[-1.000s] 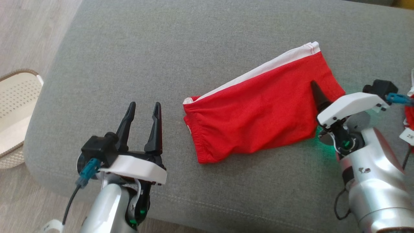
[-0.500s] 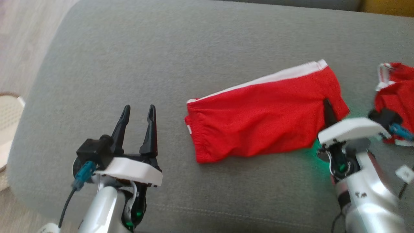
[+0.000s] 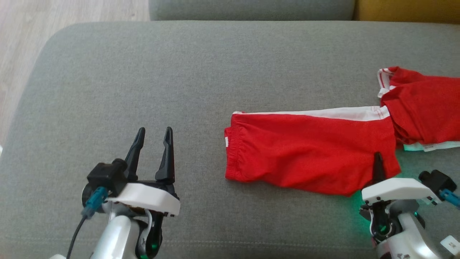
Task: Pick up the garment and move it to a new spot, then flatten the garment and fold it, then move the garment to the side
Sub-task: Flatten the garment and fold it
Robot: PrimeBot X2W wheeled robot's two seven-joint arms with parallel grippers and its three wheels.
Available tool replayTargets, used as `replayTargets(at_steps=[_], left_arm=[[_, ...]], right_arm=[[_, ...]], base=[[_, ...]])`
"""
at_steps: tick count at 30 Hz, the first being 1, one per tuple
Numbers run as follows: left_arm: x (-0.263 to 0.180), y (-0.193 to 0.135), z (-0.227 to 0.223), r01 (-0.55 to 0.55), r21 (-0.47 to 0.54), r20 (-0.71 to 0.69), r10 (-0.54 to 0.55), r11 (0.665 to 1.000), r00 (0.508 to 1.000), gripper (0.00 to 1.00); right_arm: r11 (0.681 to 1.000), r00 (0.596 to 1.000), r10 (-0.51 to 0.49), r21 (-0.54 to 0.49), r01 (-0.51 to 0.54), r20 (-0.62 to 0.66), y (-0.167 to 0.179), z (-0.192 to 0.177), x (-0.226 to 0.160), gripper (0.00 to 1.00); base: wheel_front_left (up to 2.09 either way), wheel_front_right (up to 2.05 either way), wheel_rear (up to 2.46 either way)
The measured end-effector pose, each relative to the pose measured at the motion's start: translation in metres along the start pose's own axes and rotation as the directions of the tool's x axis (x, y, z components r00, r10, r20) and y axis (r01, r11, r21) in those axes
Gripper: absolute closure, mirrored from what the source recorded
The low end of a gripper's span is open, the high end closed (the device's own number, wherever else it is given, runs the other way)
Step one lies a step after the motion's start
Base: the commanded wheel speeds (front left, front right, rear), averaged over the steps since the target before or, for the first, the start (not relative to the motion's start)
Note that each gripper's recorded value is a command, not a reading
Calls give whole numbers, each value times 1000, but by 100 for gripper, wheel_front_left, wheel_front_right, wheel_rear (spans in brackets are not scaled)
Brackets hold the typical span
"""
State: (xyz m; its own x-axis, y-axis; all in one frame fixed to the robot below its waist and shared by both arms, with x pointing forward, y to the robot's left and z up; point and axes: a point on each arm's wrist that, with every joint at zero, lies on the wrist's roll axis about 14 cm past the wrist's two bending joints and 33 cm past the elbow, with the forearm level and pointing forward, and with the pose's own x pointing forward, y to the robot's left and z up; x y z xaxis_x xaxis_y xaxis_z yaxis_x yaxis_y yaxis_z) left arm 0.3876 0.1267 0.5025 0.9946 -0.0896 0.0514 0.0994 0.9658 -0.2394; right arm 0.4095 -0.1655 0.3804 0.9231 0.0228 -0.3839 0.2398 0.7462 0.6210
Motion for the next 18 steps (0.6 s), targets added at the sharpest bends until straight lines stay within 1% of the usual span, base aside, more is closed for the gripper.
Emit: replayTargets(at_steps=[5,10,14,18], left_arm=[[-3,-3,3,8,1,7,-8,1000,1000,0],[-12,-1,2,3,0,4,-3,1000,1000,0],[-18,3,4,-12,1,8,12,1000,1000,0],[-22,6,7,-22,2,16,22,1000,1000,0]], right_arm=[[999,1000,23,-22,-23,13,9,4,-1,100],[995,995,87,-62,-84,41,32,13,3,100],[983,987,144,-123,-135,66,53,22,6,100],[964,975,213,-175,-198,70,76,25,6,100]], base=[[0,0,0],[0,0,0],[0,0,0],[0,0,0]])
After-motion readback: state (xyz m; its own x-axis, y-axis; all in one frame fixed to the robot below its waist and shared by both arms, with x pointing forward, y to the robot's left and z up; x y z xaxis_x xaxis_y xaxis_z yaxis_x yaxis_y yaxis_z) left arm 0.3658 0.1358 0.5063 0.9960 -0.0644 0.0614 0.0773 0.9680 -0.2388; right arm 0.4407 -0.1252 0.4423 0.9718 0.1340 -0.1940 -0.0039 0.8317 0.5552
